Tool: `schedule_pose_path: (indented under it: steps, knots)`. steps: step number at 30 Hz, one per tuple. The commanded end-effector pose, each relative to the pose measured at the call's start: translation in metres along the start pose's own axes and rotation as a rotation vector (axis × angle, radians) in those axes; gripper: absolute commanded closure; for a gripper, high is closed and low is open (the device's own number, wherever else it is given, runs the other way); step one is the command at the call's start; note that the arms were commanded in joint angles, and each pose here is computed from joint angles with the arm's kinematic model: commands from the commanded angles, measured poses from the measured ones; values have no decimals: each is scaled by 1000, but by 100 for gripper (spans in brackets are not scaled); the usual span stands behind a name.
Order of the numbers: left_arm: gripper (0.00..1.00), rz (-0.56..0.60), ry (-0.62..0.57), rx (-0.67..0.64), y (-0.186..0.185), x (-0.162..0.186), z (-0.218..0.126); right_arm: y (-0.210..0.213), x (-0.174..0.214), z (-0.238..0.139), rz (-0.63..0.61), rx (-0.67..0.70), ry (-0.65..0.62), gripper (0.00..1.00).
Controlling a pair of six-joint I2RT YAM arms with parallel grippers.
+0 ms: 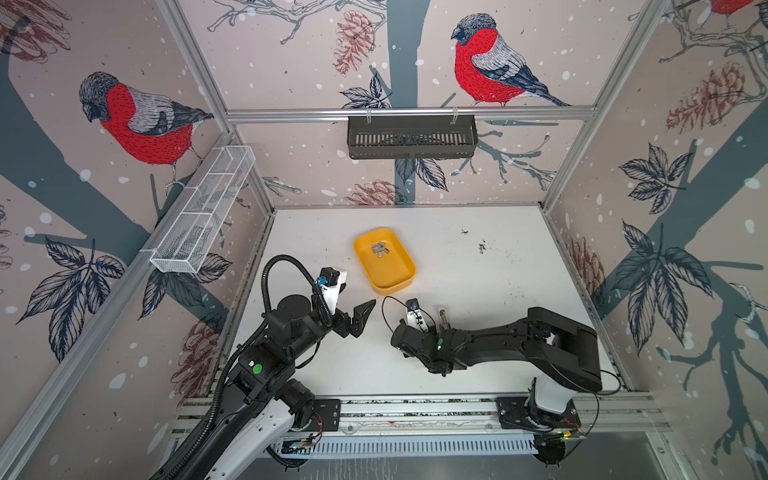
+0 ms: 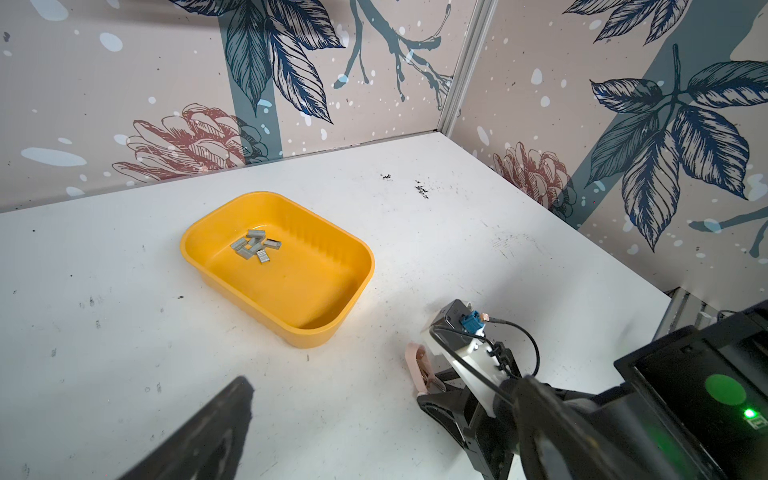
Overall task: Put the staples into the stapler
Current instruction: 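Lower the pink piece to the table with the right gripper while the left arm withdraws, then open the right gripper to release the pink piece and raise it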
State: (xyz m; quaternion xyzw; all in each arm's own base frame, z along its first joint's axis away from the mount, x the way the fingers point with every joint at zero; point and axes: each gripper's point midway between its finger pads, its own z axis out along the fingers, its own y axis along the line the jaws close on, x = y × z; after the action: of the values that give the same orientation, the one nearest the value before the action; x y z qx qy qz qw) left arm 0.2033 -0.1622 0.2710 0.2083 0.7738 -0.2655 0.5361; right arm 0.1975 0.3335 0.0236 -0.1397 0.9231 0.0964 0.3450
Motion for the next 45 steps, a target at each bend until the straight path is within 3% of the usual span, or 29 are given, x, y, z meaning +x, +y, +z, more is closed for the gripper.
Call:
schedule_pose_path:
  steps: [1,18,26,29,34,36,40,45]
  knots:
    - [2,2,-15,3,-1,-5,-1,0,-1,0,8,9,-12,77]
    - [2,1,-6,11,-2,-4,0,-4,-12,-12,33,6,-55,53]
    - [2,-21,43,67,-10,3,13,-1,-53,-58,42,-102,-203,44]
    - [2,-70,67,18,-1,7,22,-7,-72,-78,53,-127,-260,39]
    - [5,-172,151,-42,9,13,47,-30,-102,-105,87,-145,-333,32]
    - [7,-202,204,-51,11,16,63,-38,-114,-118,94,-190,-363,17]
    - [13,-239,270,-55,13,14,99,-64,-136,-134,137,-213,-418,6]
    - [18,-262,327,-157,34,8,150,-92,-146,-139,108,-192,-473,5]
